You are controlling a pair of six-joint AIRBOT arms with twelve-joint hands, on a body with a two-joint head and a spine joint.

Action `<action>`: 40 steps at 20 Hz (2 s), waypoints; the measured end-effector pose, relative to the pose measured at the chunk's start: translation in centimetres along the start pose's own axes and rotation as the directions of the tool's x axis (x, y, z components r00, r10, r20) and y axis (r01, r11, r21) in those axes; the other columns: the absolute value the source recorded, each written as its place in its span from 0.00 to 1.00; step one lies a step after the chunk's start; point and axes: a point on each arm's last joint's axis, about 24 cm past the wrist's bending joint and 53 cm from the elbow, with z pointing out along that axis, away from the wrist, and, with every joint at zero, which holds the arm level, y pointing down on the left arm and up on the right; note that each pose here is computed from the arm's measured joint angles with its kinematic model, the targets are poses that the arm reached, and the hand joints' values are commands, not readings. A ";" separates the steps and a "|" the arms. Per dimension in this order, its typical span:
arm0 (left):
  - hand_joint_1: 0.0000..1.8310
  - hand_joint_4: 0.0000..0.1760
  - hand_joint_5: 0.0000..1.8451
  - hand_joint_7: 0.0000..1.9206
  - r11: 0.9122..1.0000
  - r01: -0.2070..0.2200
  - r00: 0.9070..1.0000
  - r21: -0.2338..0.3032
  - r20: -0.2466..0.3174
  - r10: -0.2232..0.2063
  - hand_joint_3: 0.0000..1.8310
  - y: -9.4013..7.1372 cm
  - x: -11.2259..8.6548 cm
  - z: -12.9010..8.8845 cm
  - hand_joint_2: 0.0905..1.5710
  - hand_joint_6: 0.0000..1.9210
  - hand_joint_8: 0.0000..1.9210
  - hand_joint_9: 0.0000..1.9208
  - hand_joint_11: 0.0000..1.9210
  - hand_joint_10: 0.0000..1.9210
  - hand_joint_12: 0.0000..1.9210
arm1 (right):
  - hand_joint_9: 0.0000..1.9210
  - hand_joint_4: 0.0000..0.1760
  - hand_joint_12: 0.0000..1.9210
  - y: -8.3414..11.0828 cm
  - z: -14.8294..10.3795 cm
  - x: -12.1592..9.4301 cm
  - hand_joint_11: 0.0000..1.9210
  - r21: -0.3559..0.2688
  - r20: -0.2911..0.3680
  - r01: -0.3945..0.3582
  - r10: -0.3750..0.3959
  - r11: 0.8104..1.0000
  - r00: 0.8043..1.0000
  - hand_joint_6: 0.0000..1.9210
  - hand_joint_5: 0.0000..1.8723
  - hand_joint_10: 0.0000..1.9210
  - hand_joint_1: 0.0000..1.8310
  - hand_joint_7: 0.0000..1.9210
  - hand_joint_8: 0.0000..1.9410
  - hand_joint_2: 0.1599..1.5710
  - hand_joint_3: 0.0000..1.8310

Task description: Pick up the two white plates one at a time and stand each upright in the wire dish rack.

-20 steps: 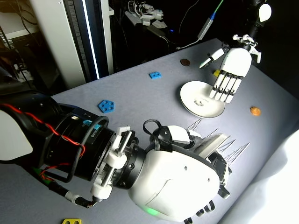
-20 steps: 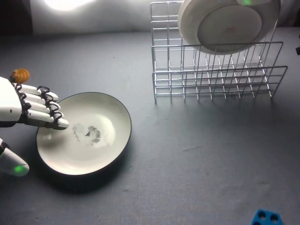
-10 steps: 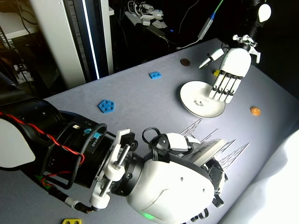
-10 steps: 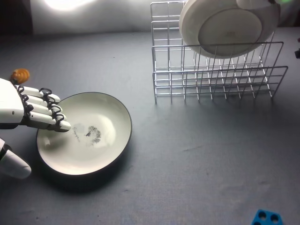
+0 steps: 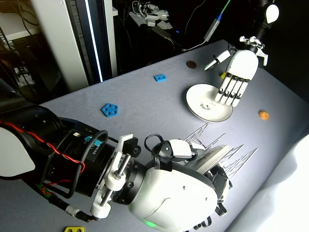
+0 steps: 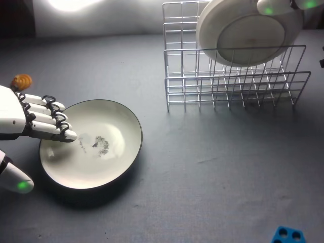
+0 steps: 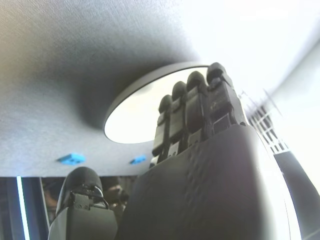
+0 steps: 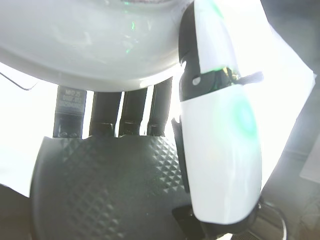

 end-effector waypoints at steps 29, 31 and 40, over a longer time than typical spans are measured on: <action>0.00 0.00 0.06 0.08 1.000 -0.006 1.000 -0.011 -0.004 0.006 0.00 0.3 0.1 0.0 0.65 0.00 0.00 0.06 0.01 0.00 0.01 | 0.53 0.00 0.50 -1.9 0.4 -0.3 0.32 0.019 -0.002 -0.049 0.049 0.999 0.999 0.02 0.52 0.00 0.57 0.54 0.00 0.61 0.00; 0.00 0.00 0.06 0.08 1.000 -0.006 1.000 -0.011 -0.004 0.006 0.00 0.3 0.1 0.0 0.65 0.00 0.00 0.05 0.00 0.00 0.01 | 0.53 0.00 0.50 -1.9 0.4 -0.3 0.32 0.017 -0.003 -0.049 0.049 0.999 0.999 0.02 0.52 0.00 0.58 0.54 0.00 0.61 0.00; 0.00 0.00 0.06 0.08 1.000 0.000 1.000 -0.014 -0.007 0.000 0.00 0.4 0.3 0.0 0.65 0.00 0.00 0.05 0.01 0.00 0.02 | 0.49 0.00 0.51 -1.2 0.2 0.4 0.28 -0.006 -0.041 -0.006 0.006 1.000 0.999 0.00 0.50 0.00 0.54 0.50 0.00 0.62 0.00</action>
